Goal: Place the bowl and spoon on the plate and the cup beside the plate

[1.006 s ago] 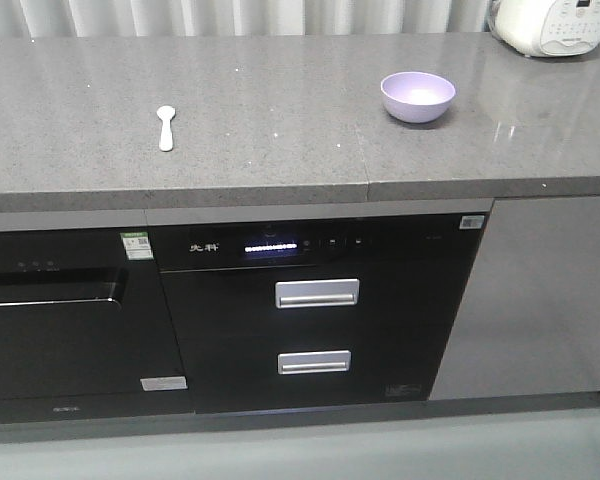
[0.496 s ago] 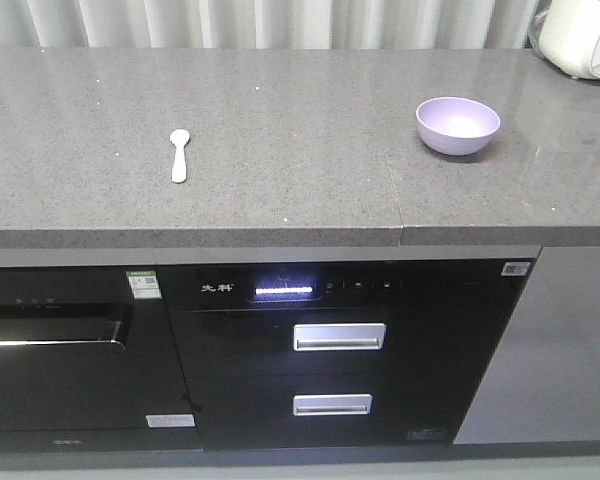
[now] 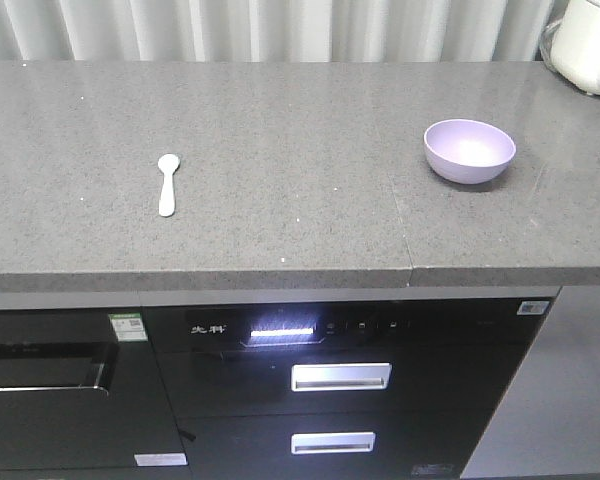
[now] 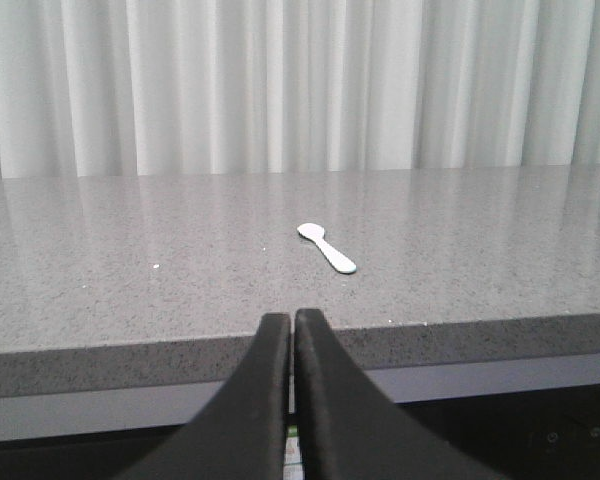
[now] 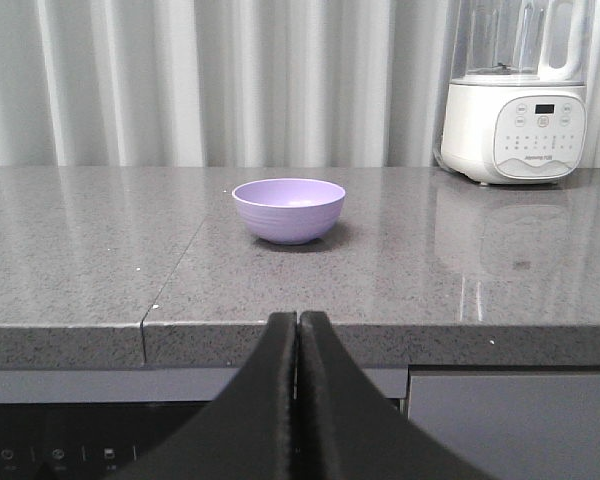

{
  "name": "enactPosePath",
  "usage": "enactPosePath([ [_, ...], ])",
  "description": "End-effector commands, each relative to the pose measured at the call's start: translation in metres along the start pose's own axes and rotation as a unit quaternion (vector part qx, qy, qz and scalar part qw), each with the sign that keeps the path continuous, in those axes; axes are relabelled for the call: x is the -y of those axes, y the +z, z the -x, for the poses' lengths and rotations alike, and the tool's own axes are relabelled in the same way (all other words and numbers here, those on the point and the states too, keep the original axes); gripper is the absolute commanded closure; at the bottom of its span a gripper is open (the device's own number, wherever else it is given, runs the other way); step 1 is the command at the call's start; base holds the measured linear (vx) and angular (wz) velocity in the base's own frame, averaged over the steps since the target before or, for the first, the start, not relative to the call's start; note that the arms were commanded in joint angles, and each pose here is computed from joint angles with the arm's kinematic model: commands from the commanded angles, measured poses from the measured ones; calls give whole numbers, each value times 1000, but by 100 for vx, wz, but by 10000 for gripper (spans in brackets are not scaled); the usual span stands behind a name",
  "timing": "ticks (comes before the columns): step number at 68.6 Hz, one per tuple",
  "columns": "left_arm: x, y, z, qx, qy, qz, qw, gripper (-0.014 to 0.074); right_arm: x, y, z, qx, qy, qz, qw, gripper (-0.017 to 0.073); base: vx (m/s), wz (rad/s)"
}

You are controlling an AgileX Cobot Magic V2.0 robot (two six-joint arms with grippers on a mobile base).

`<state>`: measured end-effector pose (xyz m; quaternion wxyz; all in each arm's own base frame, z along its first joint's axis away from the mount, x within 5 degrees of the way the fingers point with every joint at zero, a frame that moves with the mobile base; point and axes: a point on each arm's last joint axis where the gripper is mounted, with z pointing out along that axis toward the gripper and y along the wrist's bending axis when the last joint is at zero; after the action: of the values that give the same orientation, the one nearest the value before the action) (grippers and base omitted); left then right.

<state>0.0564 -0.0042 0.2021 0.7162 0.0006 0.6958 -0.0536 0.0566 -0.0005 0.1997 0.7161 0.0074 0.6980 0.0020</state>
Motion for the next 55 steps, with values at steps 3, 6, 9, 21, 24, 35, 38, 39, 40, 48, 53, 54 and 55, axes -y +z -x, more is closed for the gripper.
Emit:
enactPosePath([
  [3, 2, -2, 13, 52, -6, -9, 999, 600, -1, -1, 5, 36, -4, 3, 999, 566, 15, -1],
  [6, 2, -2, 13, 52, -6, -9, 999, 600, -1, -1, 5, 36, -4, 3, 999, 566, 16, -1],
  [9, 2, -2, 13, 52, -6, -9, 999, 600, -1, -1, 5, 36, -4, 3, 999, 566, 16, -1],
  [21, 2, -2, 13, 52, -6, -9, 999, 600, -1, -1, 5, 36, -4, 3, 999, 566, 16, 1],
  [24, 2, -2, 13, 52, -6, -9, 999, 600, -1, -1, 5, 37, -4, 3, 999, 566, 16, 3],
  [35, 2, -2, 13, 52, -6, -9, 999, 600, -1, -1, 5, 36, -4, 3, 999, 566, 16, 5],
  [38, 2, -2, 13, 52, -6, -9, 999, 600, -1, -1, 5, 36, -4, 3, 999, 566, 16, 4],
  [39, 2, -2, 13, 52, -6, -9, 999, 600, -1, -1, 5, 36, -4, 3, 999, 566, 16, 4],
  [40, 2, -2, 13, 52, -6, -9, 999, 600, -1, -1, 5, 36, -4, 3, 999, 566, 16, 5],
  [48, 2, -2, 13, 52, -6, -9, 999, 600, -1, -1, 5, 36, -4, 3, 999, 566, 16, 4],
  [53, 2, -2, 13, 52, -6, -9, 999, 600, -1, -1, 5, 36, -4, 3, 999, 566, 15, 5],
  [54, 2, -2, 13, 52, -6, -9, 999, 600, -1, -1, 5, 36, -4, 3, 999, 566, 14, 5],
  [55, 2, -2, 13, 52, -6, -9, 999, 600, -1, -1, 5, 36, -4, 3, 999, 566, 14, 6],
])
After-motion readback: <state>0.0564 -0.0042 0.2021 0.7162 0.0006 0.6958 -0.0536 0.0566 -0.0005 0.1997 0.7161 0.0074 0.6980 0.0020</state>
